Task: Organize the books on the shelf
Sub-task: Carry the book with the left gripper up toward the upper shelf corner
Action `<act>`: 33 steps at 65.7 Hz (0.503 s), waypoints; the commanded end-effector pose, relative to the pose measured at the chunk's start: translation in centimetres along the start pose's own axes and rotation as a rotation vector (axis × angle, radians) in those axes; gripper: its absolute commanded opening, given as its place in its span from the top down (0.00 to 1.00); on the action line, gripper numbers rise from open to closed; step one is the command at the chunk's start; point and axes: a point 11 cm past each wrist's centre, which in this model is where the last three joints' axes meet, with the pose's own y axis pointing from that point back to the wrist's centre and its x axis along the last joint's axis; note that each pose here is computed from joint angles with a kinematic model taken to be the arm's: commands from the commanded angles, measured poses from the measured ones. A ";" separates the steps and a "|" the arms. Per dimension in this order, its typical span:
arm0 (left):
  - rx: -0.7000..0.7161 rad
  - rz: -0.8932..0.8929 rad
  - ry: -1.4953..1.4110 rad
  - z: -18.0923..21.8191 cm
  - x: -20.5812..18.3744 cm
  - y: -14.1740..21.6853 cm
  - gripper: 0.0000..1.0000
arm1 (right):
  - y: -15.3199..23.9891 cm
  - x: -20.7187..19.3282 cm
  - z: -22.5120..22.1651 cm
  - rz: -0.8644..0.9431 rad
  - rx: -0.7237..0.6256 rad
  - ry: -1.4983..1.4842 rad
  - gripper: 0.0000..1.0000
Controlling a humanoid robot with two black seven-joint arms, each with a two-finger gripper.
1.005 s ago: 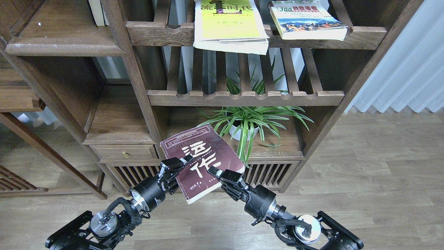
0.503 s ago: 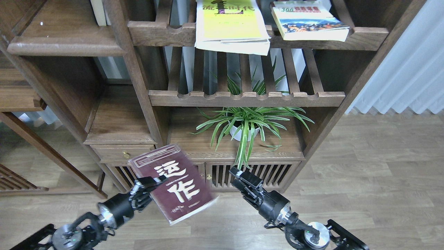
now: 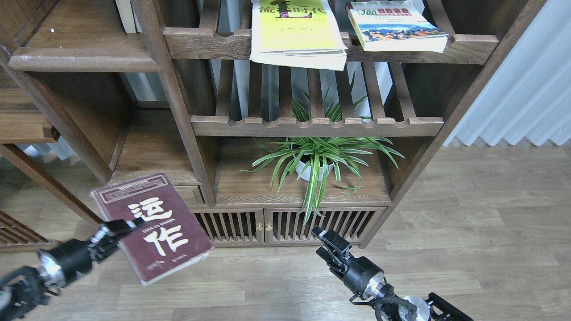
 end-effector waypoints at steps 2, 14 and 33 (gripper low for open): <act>-0.010 -0.007 -0.092 2.9 -2.2 1.5 0.94 | -0.2 -0.1 -0.2 0.008 0.002 0.000 0.01; -0.013 0.023 -0.235 6.6 -4.6 3.8 0.94 | -0.3 -0.2 -0.4 0.011 0.003 0.006 0.01; -0.057 0.017 -0.401 11.1 -9.5 6.1 0.94 | -0.5 -0.4 -0.7 0.007 0.008 0.009 0.01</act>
